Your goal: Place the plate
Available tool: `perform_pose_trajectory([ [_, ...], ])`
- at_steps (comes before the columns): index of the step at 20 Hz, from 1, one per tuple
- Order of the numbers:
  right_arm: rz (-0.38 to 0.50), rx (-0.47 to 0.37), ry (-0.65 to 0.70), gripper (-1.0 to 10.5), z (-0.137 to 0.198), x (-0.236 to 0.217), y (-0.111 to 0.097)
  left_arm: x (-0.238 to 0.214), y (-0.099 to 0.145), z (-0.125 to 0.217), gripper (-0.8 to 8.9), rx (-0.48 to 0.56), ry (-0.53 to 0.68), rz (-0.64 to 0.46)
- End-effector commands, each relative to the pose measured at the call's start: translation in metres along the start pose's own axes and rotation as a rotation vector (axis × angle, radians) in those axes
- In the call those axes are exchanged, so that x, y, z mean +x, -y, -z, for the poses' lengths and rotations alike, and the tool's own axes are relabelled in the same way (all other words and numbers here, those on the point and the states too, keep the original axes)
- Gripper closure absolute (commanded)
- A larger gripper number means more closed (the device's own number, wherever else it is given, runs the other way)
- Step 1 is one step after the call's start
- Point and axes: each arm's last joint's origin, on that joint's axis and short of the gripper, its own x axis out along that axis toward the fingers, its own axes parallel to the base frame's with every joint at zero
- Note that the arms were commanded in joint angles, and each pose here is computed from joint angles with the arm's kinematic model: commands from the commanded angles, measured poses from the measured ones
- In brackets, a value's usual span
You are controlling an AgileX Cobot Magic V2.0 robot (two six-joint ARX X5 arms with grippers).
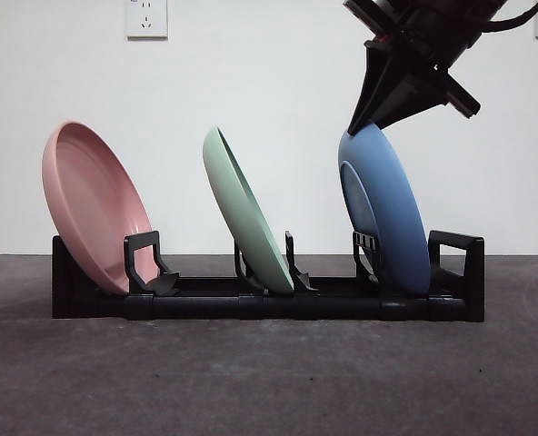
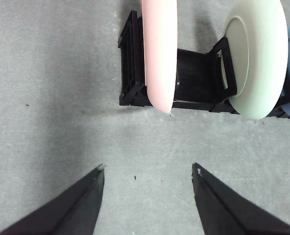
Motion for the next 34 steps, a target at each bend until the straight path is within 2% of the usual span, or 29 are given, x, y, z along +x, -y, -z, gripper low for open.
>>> perform_pose_trajectory([
  [1,-0.008,-0.023,0.002,9.4,-0.004,0.000,-0.003,-0.005,0.003,-0.006,5.28,0.016,0.029,0.010],
  [3,-0.015,-0.029,-0.011,9.4,-0.004,-0.006,-0.005,-0.005,0.003,-0.006,5.28,0.016,0.029,0.010],
  [6,-0.072,-0.054,-0.021,9.4,-0.007,-0.022,-0.016,-0.005,0.003,-0.006,5.28,0.016,0.029,0.010],
  [10,-0.140,-0.097,0.019,9.4,-0.015,-0.060,-0.042,-0.005,0.003,-0.005,5.28,0.016,0.029,0.010],
  [13,-0.209,-0.181,0.047,9.4,-0.012,-0.092,-0.062,-0.005,0.003,-0.006,5.29,0.017,0.030,0.010],
  [14,-0.245,-0.220,0.054,9.4,-0.007,-0.102,-0.069,-0.005,0.003,-0.006,5.31,0.017,0.030,0.010],
  [18,-0.273,-0.330,0.070,9.4,0.025,-0.142,-0.095,-0.005,0.003,-0.006,5.32,0.016,0.029,0.010],
  [23,-0.314,-0.454,0.187,9.4,0.083,-0.206,-0.124,-0.005,0.003,-0.006,5.32,0.016,0.029,0.010],
  [25,-0.323,-0.477,0.201,9.4,0.111,-0.216,-0.124,-0.005,0.003,-0.006,5.32,0.016,0.029,0.010],
  [28,-0.271,-0.451,0.158,9.4,0.151,-0.203,-0.105,-0.005,0.003,-0.006,5.32,0.016,0.029,0.010],
  [30,-0.223,-0.447,0.110,9.4,0.176,-0.185,-0.089,-0.005,0.003,-0.006,5.32,0.017,0.029,0.009],
  [32,-0.137,-0.454,0.073,9.4,0.198,-0.165,-0.070,-0.005,0.003,-0.006,5.32,0.018,0.029,0.009],
  [34,-0.094,-0.477,0.041,9.4,0.210,-0.149,-0.059,-0.004,0.003,-0.006,5.32,0.018,0.029,0.009],
])
